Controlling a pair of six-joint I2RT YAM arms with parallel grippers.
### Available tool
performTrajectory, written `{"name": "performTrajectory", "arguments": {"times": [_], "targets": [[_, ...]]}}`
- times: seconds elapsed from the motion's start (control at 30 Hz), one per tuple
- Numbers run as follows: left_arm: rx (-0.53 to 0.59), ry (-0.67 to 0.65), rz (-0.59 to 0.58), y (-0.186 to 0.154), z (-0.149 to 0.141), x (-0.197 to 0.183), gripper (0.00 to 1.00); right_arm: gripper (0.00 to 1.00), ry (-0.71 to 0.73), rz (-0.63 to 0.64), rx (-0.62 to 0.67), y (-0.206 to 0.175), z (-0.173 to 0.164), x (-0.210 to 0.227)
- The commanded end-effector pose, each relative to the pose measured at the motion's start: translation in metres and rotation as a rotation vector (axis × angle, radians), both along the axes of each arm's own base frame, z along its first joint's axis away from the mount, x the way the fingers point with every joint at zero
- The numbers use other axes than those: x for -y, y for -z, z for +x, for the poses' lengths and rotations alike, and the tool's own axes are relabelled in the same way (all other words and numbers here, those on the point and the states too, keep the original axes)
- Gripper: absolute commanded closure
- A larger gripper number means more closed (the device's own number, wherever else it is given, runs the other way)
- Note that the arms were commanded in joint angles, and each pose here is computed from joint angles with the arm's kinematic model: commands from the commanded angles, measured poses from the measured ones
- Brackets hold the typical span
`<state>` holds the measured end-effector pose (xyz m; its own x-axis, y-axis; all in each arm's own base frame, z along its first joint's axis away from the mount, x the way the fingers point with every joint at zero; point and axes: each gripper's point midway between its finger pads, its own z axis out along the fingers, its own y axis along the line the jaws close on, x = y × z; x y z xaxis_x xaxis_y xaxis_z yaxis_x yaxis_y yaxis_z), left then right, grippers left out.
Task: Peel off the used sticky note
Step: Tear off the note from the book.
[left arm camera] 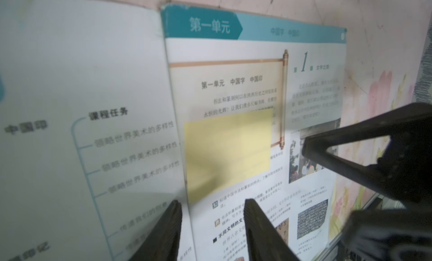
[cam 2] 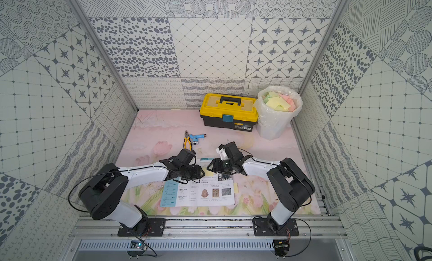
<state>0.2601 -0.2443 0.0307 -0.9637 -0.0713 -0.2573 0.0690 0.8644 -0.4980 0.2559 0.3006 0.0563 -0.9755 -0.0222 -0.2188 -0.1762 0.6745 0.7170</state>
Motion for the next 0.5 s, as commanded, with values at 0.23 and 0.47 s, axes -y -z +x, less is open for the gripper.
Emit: {"name": "performTrajectory", "arguments": {"times": [0.23, 0.47], "targets": [[-0.026, -0.005, 0.025, 0.013, -0.003, -0.007, 0.60, 0.42, -0.008, 0.024, -0.062, 0.020, -0.007, -0.005], [-0.028, -0.014, 0.032, 0.016, -0.003, -0.011, 0.60, 0.43, 0.009, 0.046, -0.113, 0.030, -0.007, -0.010]]}}
